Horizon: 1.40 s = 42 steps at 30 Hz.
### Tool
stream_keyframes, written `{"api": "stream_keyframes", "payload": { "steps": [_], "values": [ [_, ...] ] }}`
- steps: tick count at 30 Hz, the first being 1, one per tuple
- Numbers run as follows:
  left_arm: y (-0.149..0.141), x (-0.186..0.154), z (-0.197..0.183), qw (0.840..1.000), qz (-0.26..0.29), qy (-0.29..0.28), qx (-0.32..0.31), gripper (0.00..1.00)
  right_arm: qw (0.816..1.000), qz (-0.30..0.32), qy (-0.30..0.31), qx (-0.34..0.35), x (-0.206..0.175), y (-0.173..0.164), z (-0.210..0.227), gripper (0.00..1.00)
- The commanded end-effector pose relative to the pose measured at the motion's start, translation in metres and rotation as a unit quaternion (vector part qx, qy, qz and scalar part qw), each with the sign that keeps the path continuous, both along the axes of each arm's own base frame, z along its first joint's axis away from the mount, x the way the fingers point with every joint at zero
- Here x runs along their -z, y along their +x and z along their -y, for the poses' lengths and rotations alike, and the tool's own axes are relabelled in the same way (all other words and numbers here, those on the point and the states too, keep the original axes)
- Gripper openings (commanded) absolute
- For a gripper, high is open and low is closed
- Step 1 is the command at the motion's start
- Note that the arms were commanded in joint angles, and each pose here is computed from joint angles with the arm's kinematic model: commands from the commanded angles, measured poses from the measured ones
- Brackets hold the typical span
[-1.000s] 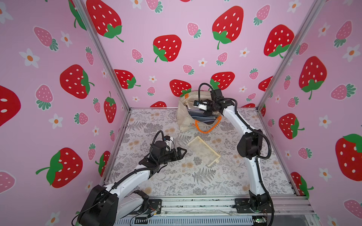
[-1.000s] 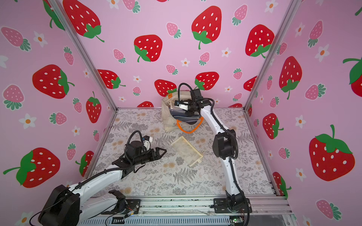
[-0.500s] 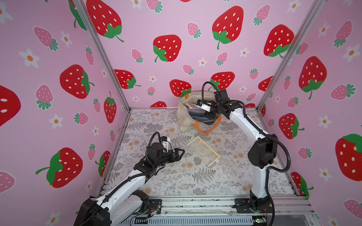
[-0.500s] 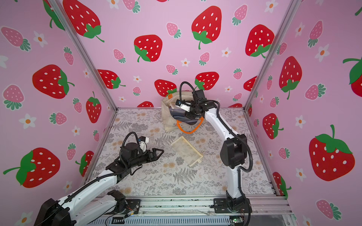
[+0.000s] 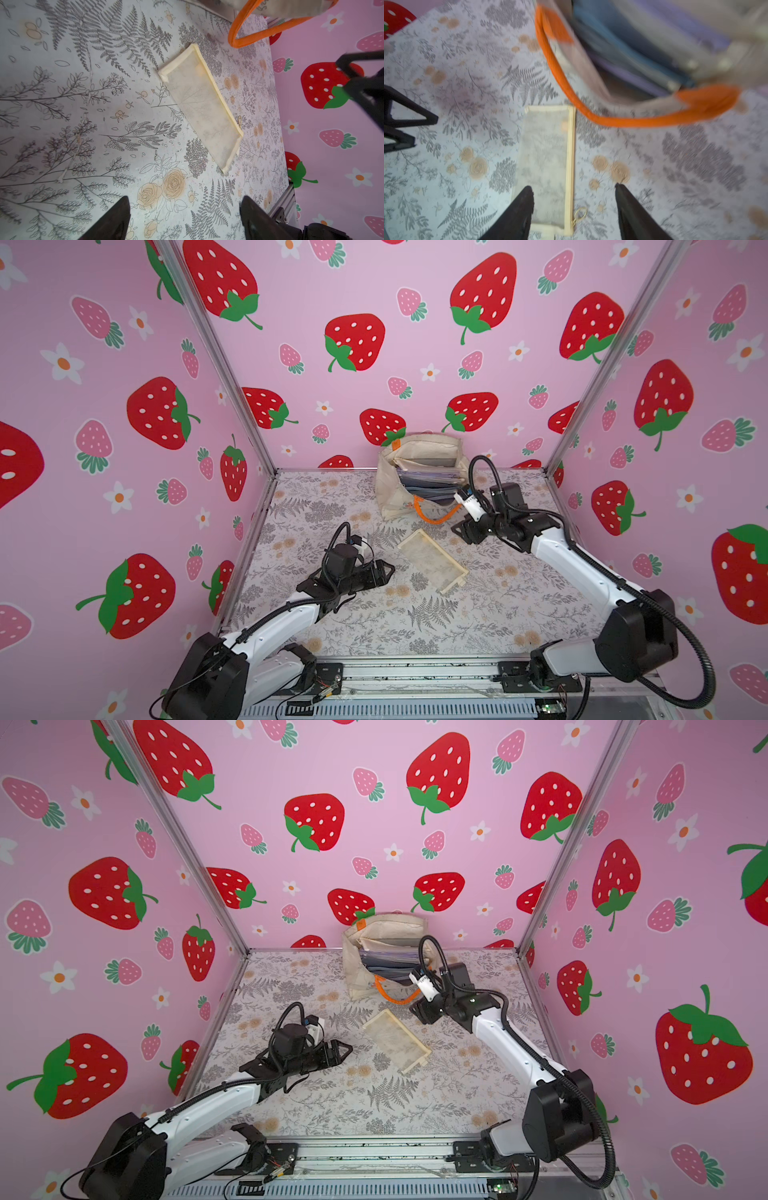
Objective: Put the pencil pouch into the canvas bag
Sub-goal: Place the pencil pouch in the canvas bag, then pick up the pencil pouch from the center of the board.
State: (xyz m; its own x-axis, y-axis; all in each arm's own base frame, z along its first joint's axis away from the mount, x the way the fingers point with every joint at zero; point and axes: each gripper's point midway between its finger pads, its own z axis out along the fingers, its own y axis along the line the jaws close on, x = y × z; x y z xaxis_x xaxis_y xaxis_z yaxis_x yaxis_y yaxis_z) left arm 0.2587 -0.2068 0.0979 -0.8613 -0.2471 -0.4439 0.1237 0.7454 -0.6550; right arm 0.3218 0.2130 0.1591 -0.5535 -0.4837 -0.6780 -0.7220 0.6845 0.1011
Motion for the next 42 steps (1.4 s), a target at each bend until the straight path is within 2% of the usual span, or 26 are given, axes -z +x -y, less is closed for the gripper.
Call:
{"api": "stream_keyframes", "payload": {
  "steps": [1, 8, 14, 19, 27, 34, 39, 42],
  "values": [
    [0.021, -0.019, 0.022, 0.999, 0.029, -0.025, -0.004, 0.83, 0.996, -0.057, 0.049, 0.04, 0.021, -0.002, 0.001, 0.62],
    [0.037, -0.004, 0.057, 1.0, 0.018, -0.021, -0.009, 0.8, 0.987, -0.136, 0.073, 0.043, 0.076, 0.008, -0.003, 0.61],
    [0.05, 0.028, 0.065, 0.999, -0.016, -0.014, -0.038, 0.76, 0.979, -0.18, 0.093, 0.024, 0.103, 0.013, -0.018, 0.62],
    [0.059, 0.048, 0.074, 0.998, -0.033, -0.019, -0.045, 0.73, 0.974, -0.208, 0.087, 0.017, 0.125, 0.012, -0.022, 0.61],
    [0.071, 0.069, 0.094, 0.997, -0.055, -0.028, -0.041, 0.7, 0.966, -0.233, 0.11, -0.014, 0.127, -0.003, -0.045, 0.6],
    [0.071, 0.078, 0.103, 0.997, -0.062, -0.032, -0.035, 0.66, 0.956, -0.242, 0.162, -0.04, 0.114, -0.026, -0.073, 0.59],
    [0.068, 0.076, 0.104, 0.997, -0.06, -0.04, -0.03, 0.5, 0.954, -0.235, 0.181, -0.045, 0.104, -0.032, -0.082, 0.57],
    [0.065, 0.068, 0.102, 0.997, -0.05, -0.043, -0.027, 0.33, 0.955, -0.229, 0.184, -0.043, 0.096, -0.035, -0.08, 0.57]
  ]
}}
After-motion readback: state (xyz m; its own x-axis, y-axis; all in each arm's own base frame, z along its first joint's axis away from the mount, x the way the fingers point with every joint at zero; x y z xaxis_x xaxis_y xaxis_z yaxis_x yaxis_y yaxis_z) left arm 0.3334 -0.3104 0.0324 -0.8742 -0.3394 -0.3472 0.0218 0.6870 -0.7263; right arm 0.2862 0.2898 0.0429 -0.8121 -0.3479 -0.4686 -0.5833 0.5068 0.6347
